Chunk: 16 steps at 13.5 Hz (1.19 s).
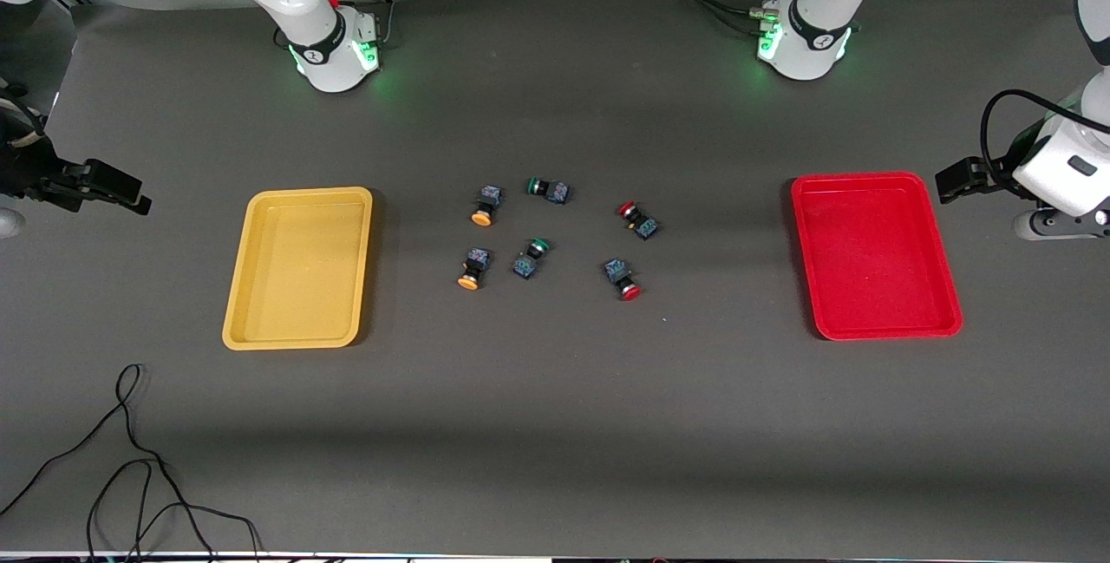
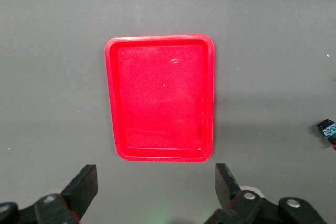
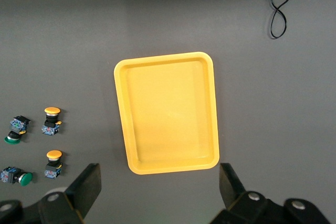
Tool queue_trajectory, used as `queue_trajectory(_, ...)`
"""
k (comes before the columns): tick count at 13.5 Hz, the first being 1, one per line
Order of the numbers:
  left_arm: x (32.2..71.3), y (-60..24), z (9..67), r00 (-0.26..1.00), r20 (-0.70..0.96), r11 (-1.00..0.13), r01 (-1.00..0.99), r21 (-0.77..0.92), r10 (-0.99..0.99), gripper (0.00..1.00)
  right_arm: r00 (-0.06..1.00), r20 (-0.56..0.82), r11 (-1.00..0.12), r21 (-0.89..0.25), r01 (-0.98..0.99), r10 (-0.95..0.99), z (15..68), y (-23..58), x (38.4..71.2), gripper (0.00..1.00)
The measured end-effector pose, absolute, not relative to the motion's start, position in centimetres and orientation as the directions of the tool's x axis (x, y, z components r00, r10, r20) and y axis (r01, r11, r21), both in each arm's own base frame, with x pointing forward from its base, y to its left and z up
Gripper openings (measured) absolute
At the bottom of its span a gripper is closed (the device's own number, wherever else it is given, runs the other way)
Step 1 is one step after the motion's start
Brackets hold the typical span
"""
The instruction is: Place red and yellow buttons in trays
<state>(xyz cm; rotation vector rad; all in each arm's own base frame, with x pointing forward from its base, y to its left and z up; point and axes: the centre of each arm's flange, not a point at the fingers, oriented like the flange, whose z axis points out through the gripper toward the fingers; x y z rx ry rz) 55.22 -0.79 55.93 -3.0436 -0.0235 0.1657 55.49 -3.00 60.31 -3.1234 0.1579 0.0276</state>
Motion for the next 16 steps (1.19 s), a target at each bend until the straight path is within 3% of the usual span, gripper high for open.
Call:
queue_trajectory(9, 55.2, -0.9, 55.9, 0.994, -0.108, -0.996, 0.009, -0.094, 0.019, 1.00, 0.995, -0.056, -0.997, -0.011, -0.080, -0.079, 59.2, 0.4, 55.3, 1.00)
queue_trajectory(13, 55.0, -1.0, 55.7, 0.992, -0.128, -0.995, 0.006, -0.095, 0.018, 1.00, 0.989, -0.045, -0.989, -0.036, -0.145, -0.144, 56.3, 11.4, 53.8, 1.00)
queue_trajectory(16, 55.0, -2.0, 55.6, 0.991, -0.133, -0.996, -0.012, -0.093, 0.000, 1.00, 0.972, -0.010, -0.971, -0.049, -0.235, -0.235, 51.2, 21.4, 49.7, 1.00)
